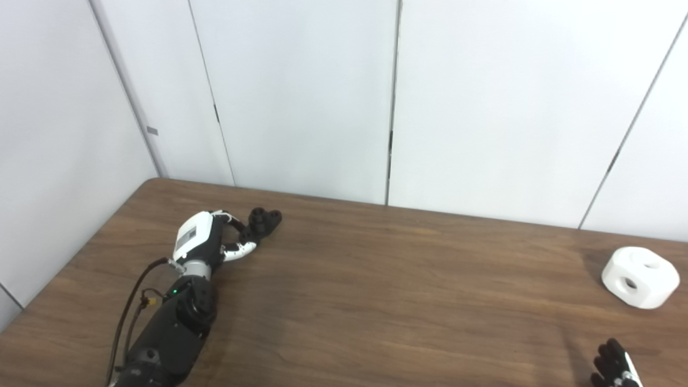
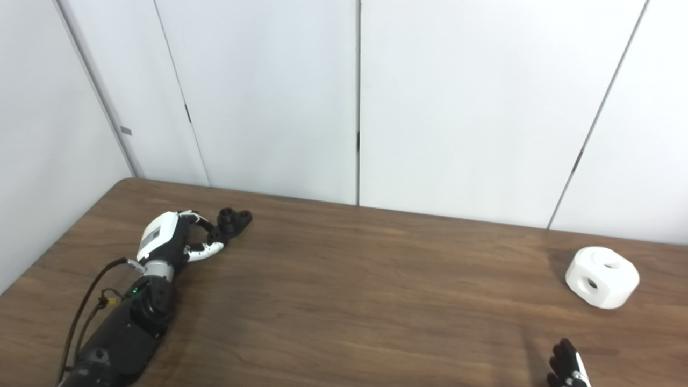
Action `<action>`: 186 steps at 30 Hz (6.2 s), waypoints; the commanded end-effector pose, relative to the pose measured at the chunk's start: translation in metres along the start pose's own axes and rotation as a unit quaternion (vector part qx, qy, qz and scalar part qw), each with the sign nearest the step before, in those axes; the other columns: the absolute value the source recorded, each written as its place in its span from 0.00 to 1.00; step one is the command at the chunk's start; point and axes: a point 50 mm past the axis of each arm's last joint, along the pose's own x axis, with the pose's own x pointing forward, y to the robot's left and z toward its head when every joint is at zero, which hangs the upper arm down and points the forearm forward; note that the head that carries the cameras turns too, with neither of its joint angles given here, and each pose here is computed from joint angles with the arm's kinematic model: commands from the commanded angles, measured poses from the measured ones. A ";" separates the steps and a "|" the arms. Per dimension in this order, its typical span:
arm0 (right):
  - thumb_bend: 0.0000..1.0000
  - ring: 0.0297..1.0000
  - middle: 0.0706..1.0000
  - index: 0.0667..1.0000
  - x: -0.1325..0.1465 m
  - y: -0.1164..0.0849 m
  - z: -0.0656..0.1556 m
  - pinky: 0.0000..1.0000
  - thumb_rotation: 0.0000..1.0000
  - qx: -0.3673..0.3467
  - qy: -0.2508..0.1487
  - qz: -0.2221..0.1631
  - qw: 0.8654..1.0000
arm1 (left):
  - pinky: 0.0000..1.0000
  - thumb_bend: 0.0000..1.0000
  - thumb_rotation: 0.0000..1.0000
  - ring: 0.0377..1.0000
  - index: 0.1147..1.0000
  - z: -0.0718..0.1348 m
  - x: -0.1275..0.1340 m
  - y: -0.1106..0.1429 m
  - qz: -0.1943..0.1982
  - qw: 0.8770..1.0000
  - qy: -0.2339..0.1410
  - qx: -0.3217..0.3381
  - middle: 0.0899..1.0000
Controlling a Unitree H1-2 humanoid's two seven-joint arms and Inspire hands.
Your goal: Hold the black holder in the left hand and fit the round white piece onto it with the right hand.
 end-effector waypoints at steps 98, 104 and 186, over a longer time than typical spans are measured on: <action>0.61 1.00 1.00 1.00 0.012 0.025 0.059 1.00 1.00 -0.033 -0.004 0.004 0.999 | 0.93 0.52 0.05 0.93 0.42 0.110 -0.235 -0.043 -0.355 0.882 -0.291 0.111 0.83; 0.61 1.00 1.00 1.00 0.010 0.023 0.059 1.00 1.00 -0.036 -0.009 0.006 0.999 | 0.92 0.52 0.05 0.91 0.42 0.110 -0.237 -0.044 -0.337 0.881 -0.299 0.144 0.82; 0.84 1.00 1.00 0.98 0.211 -0.129 0.127 1.00 0.35 -0.474 0.126 -0.149 0.859 | 0.92 0.52 0.05 0.91 0.42 0.017 -0.215 -0.069 -0.335 0.893 -0.288 0.083 0.81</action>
